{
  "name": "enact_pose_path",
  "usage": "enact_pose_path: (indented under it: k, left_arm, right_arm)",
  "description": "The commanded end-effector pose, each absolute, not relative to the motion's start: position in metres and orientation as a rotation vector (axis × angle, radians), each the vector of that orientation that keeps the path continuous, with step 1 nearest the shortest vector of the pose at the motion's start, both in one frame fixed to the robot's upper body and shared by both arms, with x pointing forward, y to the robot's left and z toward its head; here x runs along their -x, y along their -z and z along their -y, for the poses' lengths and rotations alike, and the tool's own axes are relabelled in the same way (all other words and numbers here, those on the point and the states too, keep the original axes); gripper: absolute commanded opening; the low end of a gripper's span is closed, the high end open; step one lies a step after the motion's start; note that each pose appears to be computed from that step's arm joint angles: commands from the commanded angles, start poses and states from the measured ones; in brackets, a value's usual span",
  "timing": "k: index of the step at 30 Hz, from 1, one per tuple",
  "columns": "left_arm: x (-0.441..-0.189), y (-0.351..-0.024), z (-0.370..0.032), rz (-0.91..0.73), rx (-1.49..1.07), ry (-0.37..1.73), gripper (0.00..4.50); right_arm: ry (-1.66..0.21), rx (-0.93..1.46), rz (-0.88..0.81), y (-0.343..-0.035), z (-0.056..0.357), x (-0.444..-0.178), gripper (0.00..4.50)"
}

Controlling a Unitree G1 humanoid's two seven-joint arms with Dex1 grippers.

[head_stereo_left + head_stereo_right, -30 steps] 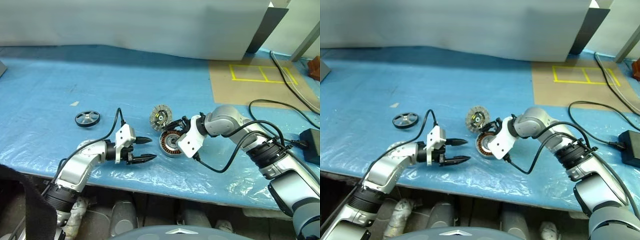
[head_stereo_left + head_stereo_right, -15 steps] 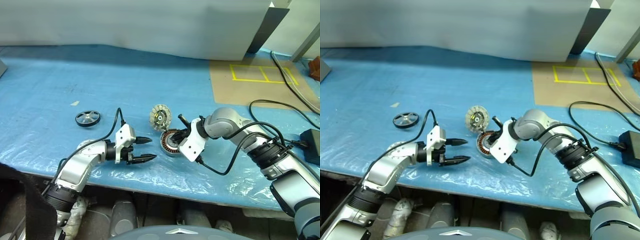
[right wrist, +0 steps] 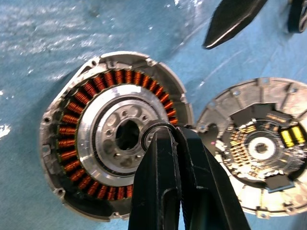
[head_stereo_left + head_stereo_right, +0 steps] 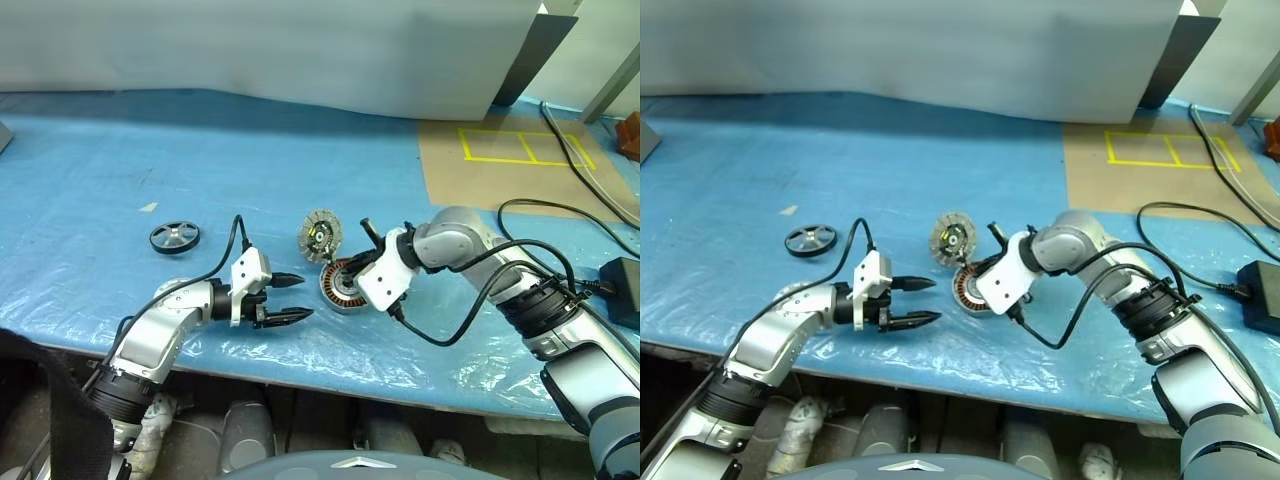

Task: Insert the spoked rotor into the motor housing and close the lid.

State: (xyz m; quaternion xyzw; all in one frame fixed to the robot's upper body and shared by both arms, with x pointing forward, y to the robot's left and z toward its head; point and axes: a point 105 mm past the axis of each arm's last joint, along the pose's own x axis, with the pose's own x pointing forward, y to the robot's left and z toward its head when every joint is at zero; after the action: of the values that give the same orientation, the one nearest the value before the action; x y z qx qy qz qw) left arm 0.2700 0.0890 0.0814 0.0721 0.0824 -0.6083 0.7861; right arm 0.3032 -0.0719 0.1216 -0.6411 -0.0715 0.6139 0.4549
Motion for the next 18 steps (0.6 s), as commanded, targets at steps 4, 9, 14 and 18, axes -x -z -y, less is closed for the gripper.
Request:
enact_pose_path:
  k: [4, 9, 14, 18]
  left_arm:
    - [-0.27, -0.092, -0.088, -0.132, -0.174, 1.322, 3.28]
    - [-0.27, -0.093, -0.088, -0.132, -0.174, 1.322, 3.28]
    - [-0.27, -0.093, -0.088, -0.132, -0.173, 1.323, 3.28]
    - [-0.269, -0.092, -0.087, -0.131, -0.169, 1.319, 3.28]
  right_arm:
    - [-1.491, 1.522, 0.203, -0.143, 0.07, -0.301, 0.03]
    - [-1.493, 1.656, 0.177, -0.129, 0.079, -0.306, 0.03]
    - [-1.556, 1.719, 0.21, -0.124, 0.073, -0.301, 0.03]
    - [-1.584, 1.783, 0.229, -0.119, 0.073, -0.303, 0.03]
